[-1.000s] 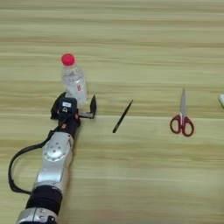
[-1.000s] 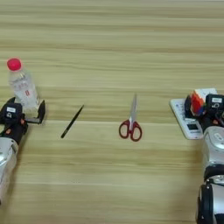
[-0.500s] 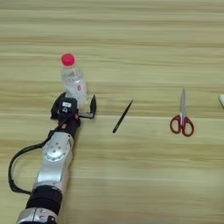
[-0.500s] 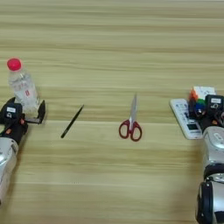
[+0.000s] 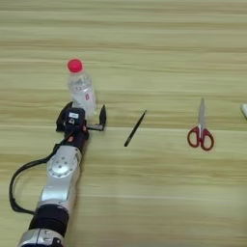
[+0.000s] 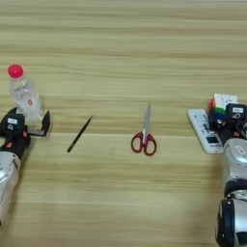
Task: Move the objects on the table
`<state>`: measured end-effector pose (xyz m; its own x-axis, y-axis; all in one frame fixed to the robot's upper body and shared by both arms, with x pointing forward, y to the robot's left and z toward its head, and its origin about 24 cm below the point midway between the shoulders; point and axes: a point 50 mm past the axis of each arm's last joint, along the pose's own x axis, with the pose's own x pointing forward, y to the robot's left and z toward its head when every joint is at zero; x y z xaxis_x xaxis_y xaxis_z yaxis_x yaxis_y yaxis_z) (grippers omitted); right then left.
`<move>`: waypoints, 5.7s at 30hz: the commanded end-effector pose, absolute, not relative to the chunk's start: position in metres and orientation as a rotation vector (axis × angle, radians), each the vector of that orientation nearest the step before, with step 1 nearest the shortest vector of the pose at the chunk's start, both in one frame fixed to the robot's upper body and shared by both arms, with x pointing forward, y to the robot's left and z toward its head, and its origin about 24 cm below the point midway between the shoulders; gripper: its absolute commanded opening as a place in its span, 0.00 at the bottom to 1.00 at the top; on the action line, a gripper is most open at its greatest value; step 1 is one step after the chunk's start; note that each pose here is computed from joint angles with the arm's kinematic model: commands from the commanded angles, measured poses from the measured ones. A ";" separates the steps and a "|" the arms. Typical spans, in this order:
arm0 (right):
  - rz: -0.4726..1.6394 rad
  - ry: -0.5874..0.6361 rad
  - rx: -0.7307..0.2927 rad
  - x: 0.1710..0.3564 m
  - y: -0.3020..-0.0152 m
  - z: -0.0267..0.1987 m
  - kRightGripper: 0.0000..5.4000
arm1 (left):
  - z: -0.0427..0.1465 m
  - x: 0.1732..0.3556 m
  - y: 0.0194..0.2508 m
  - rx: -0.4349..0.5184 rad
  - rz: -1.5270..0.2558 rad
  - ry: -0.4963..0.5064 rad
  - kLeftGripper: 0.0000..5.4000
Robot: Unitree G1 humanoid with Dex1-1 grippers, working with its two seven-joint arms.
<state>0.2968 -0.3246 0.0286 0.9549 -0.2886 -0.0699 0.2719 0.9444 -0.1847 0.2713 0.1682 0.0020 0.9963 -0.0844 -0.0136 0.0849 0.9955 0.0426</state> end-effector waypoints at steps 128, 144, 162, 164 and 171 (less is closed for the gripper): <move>0.007 -0.282 -0.146 0.312 -0.207 0.060 0.99 | -0.001 0.247 0.168 0.059 -0.146 0.020 1.00; -0.032 -0.238 -0.134 0.317 -0.211 0.054 0.99 | 0.000 0.221 0.152 0.020 -0.400 0.104 1.00; -0.029 -0.218 -0.131 0.320 -0.205 0.050 0.99 | 0.026 0.226 0.118 0.049 -0.602 0.001 1.00; -0.027 -0.216 -0.130 0.320 -0.205 0.050 0.99 | 0.027 0.226 0.113 0.055 -0.633 -0.003 1.00; -0.023 -0.211 -0.128 0.321 -0.203 0.049 0.99 | 0.030 0.227 0.093 0.068 -0.736 -0.006 1.00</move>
<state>0.3176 -0.2050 0.0470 0.9779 -0.0139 0.2087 0.0406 0.9914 -0.1244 0.2252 0.1012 0.0272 0.7708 -0.6370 -0.0104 0.6368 0.7699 0.0419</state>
